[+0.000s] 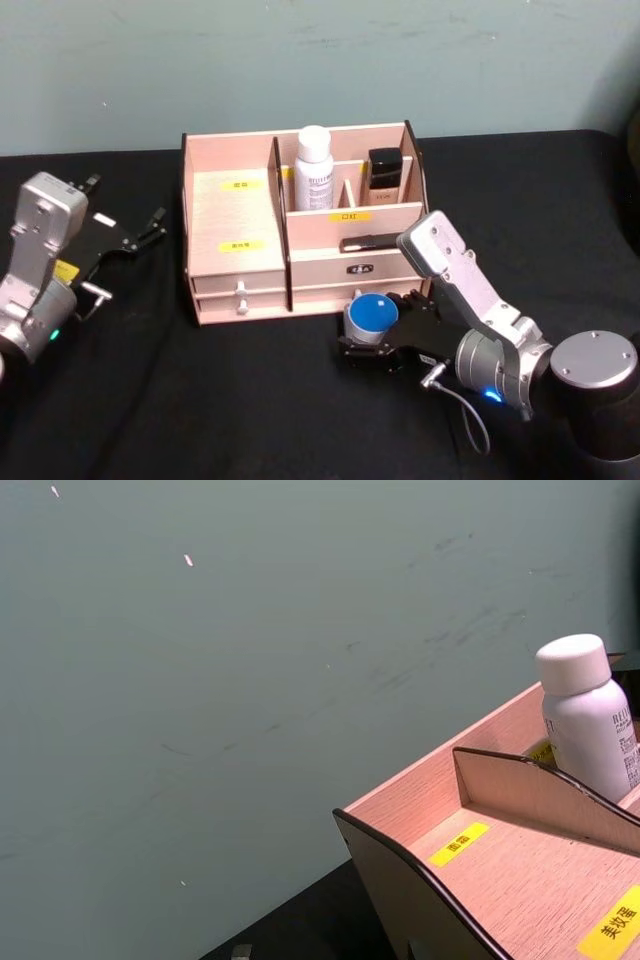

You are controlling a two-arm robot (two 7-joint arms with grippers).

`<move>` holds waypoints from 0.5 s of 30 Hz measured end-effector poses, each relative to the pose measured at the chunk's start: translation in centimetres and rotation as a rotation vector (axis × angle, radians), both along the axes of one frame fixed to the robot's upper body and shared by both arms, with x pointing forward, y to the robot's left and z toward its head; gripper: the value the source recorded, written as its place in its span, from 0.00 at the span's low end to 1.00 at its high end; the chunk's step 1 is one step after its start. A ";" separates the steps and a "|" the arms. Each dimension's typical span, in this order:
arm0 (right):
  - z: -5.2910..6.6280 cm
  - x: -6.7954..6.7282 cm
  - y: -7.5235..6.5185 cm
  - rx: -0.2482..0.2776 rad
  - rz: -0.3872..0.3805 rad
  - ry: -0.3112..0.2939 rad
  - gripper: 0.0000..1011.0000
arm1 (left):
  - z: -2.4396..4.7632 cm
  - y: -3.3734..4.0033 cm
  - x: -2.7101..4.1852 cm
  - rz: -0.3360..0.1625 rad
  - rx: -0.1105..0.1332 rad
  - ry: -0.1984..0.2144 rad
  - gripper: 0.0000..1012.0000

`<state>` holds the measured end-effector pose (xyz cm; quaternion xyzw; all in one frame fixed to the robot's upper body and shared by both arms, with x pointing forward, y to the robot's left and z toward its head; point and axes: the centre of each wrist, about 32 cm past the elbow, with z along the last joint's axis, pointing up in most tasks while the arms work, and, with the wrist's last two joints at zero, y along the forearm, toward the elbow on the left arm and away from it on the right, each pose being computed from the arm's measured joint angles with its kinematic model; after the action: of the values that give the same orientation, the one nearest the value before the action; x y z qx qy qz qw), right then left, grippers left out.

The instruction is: Pick up the facial cleanser and watermelon frost from the table and place them into the tiered storage box.

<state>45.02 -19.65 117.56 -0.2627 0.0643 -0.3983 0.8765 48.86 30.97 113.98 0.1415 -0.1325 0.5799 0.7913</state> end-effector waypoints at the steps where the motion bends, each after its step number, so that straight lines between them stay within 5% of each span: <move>1: 0.0 0.0 0.0 0.000 0.000 0.000 0.99 | 0.00 0.00 0.00 0.000 0.000 0.000 1.00; 15: 0.1 0.0 0.0 0.004 0.000 -0.003 0.86 | 0.00 0.00 0.00 0.000 0.000 0.000 1.00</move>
<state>45.00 -19.66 117.64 -0.2605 0.0639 -0.3986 0.8770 48.86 30.97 113.98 0.1415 -0.1325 0.5799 0.7913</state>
